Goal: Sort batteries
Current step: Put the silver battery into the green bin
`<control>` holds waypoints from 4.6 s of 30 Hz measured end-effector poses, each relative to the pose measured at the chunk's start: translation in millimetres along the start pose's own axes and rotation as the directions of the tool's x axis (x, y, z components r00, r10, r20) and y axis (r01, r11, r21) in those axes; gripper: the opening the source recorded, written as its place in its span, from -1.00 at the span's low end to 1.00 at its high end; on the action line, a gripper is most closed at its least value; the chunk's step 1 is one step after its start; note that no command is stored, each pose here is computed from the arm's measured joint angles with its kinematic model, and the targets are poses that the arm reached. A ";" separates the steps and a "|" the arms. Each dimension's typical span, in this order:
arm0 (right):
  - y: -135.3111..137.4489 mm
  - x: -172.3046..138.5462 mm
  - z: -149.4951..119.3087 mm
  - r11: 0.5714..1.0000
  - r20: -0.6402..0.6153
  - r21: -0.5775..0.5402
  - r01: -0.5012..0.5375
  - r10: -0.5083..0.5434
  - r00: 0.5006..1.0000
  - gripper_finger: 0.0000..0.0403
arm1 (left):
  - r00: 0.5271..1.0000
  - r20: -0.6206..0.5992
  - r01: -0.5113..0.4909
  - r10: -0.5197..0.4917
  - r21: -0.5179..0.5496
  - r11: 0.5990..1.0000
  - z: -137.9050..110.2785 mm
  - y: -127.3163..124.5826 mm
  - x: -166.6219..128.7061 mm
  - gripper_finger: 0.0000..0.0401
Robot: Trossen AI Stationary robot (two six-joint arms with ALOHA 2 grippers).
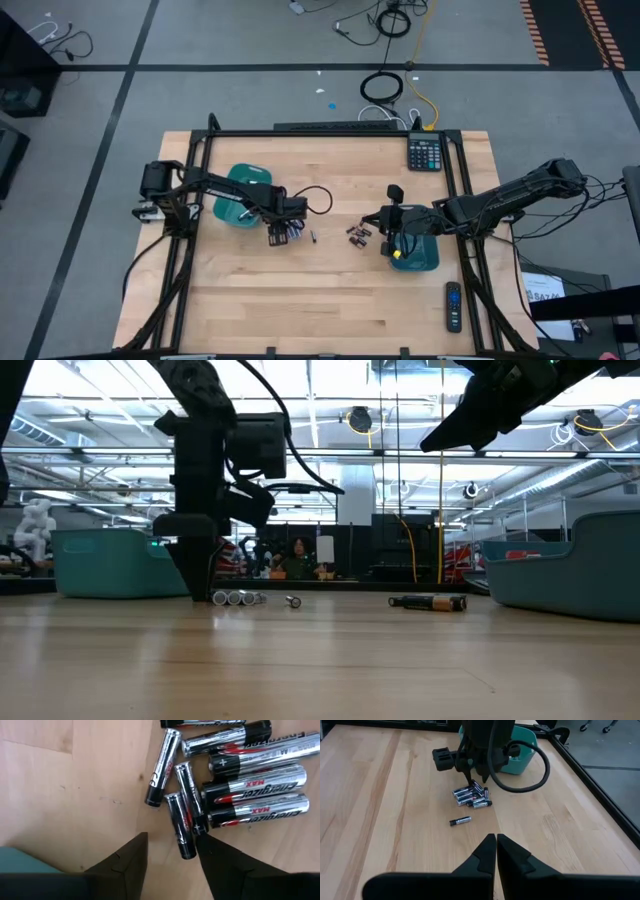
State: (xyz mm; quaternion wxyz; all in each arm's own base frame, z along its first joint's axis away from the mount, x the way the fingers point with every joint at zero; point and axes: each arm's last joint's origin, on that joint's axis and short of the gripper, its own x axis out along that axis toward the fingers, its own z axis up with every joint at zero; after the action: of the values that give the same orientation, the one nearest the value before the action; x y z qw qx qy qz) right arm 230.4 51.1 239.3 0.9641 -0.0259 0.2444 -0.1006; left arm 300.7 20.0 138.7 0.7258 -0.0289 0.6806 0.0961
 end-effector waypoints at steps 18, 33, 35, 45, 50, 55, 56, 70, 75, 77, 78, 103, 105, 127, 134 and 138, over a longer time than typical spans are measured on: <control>0.0 -0.1 0.1 1.000 0.000 0.014 0.000 0.000 1.000 -0.97 | 0.969 -0.190 -0.161 0.159 0.005 0.987 -1.0 4.4 -39.7 -0.90; -0.1 -0.1 -0.2 1.000 -0.005 0.021 0.000 0.000 1.000 -0.97 | 0.882 -0.362 -0.305 0.303 0.052 0.951 -32.6 15.0 -65.2 -0.40; -0.1 -0.1 -0.2 1.000 -0.004 0.021 0.001 0.000 1.000 -0.97 | 0.886 -0.363 -0.291 0.288 0.046 0.956 -33.9 14.9 -67.6 -0.30; -0.1 -0.1 -0.3 1.000 -0.005 0.019 0.000 0.000 1.000 -0.97 | 0.966 -0.164 -0.178 0.199 0.136 0.975 -35.0 -16.3 -99.7 -0.22; -0.1 -0.1 -0.2 1.000 -0.005 0.018 0.000 0.000 1.000 -0.97 | 0.996 0.030 -0.094 0.089 0.366 0.926 -32.7 -64.1 -105.1 -0.22; 0.0 -0.1 0.2 1.000 -0.001 0.019 0.000 0.000 1.000 -0.97 | 0.995 0.095 -0.025 -0.022 0.460 0.888 -22.8 -97.2 -90.4 -0.22; 0.0 -0.1 0.4 1.000 0.001 0.020 -0.001 0.001 1.000 -0.97 | 0.995 0.091 -0.016 -0.030 0.467 0.884 -21.0 -100.9 -85.9 -0.22; 1.6 -0.7 0.3 1.000 0.002 0.028 -0.011 0.011 1.000 -0.97 | 0.998 0.059 -0.059 0.030 0.603 0.795 -1.4 -116.6 -34.7 -0.22; 1.6 -0.7 0.2 1.000 0.001 0.028 -0.011 0.011 1.000 -0.97 | 1.000 -0.023 0.011 0.003 0.608 0.794 2.5 -110.4 -19.7 -0.22; 1.6 -0.7 0.2 1.000 0.001 0.028 -0.011 0.011 1.000 -0.97 | 0.999 -0.041 0.017 0.010 0.612 0.791 4.1 -108.9 -13.3 -0.22; 1.6 -0.7 0.2 1.000 0.001 0.028 -0.011 0.011 1.000 -0.97 | 0.999 -0.046 0.020 0.011 0.618 0.786 5.0 -108.4 -11.3 -0.22; 1.4 -0.6 0.1 1.000 0.001 0.028 -0.005 0.005 1.000 -0.97 | 0.954 -0.211 -0.143 0.213 0.305 0.941 -20.7 -21.1 -91.0 -0.80; 1.4 -0.6 0.1 1.000 0.001 0.028 -0.005 0.005 1.000 -0.97 | 0.957 -0.188 -0.163 0.221 0.282 0.945 -22.7 -15.5 -97.6 -0.79; 1.4 -0.6 -0.3 1.000 -0.002 0.024 -0.005 0.005 1.000 -0.97 | 0.970 -0.108 -0.216 0.219 0.036 0.976 -17.9 13.3 -84.3 -0.15; 1.4 -0.6 -0.3 1.000 -0.003 0.024 -0.005 0.006 1.000 -0.97 | 0.995 0.101 -0.016 0.021 -0.053 0.998 8.3 -14.8 -73.9 -0.14; 2.3 1.6 -1.7 1.000 -0.012 0.019 -0.004 0.004 1.000 -0.97 | 0.997 0.061 0.044 -0.051 0.111 0.993 8.8 -37.3 -62.6 -0.14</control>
State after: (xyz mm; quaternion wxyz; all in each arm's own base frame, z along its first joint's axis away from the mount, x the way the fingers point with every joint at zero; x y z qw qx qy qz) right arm 231.4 53.0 236.8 0.9629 -0.0155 0.2495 -0.1014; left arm 312.6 -21.3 198.3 0.7496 -0.0021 0.6606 0.0421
